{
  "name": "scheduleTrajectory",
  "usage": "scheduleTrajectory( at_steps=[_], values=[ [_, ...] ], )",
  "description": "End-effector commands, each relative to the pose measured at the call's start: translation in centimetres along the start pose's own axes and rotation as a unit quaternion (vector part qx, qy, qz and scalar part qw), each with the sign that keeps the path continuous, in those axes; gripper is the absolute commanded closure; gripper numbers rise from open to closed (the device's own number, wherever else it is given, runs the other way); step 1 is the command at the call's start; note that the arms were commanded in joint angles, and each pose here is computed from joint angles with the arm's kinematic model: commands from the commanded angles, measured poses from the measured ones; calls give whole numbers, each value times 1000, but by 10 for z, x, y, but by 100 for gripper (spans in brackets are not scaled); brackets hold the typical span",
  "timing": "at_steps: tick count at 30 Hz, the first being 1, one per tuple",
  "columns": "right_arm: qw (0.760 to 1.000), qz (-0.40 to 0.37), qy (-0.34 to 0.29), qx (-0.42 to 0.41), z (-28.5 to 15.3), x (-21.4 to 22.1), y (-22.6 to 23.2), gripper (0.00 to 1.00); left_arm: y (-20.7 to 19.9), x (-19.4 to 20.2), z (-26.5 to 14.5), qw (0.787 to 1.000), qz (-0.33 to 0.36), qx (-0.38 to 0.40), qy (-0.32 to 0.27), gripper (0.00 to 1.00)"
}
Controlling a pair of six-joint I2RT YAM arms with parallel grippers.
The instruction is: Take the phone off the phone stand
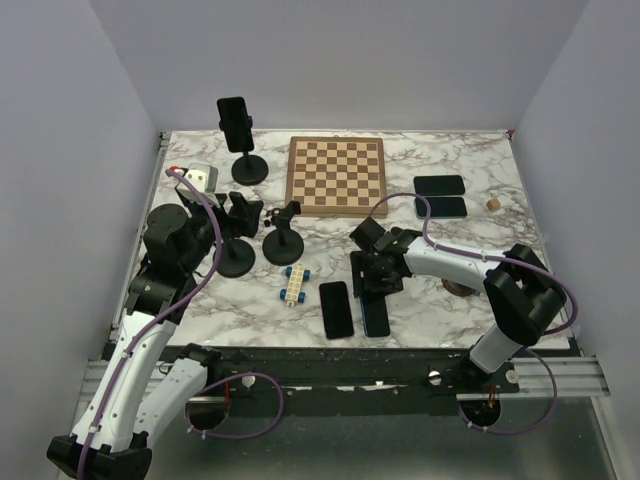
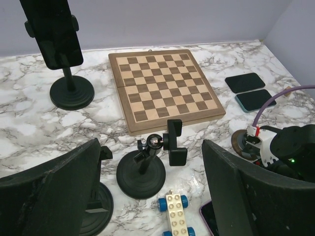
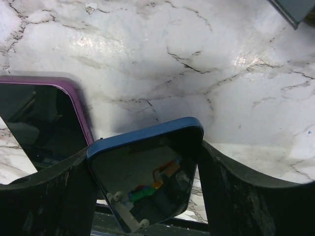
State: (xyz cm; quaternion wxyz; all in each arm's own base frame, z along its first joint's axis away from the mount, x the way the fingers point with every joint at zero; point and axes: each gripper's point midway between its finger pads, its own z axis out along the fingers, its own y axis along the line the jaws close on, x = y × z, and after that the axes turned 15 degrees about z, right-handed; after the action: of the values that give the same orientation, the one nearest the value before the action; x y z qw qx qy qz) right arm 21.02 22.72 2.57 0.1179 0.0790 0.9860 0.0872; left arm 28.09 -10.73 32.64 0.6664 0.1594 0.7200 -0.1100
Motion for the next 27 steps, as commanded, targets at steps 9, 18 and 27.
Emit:
scheduleTrajectory(
  at_steps=[9,18,27],
  values=[
    [1000,-1,-20,-5,15,4,20,92,4,-4,0,1000,6,-10,-8,9],
    [999,-4,-36,14,19,6,17,71,2,-4,1,1000,7,-6,-8,9],
    [999,-7,-36,16,23,9,15,40,1,-2,3,1000,7,-5,-4,9]
  ],
)
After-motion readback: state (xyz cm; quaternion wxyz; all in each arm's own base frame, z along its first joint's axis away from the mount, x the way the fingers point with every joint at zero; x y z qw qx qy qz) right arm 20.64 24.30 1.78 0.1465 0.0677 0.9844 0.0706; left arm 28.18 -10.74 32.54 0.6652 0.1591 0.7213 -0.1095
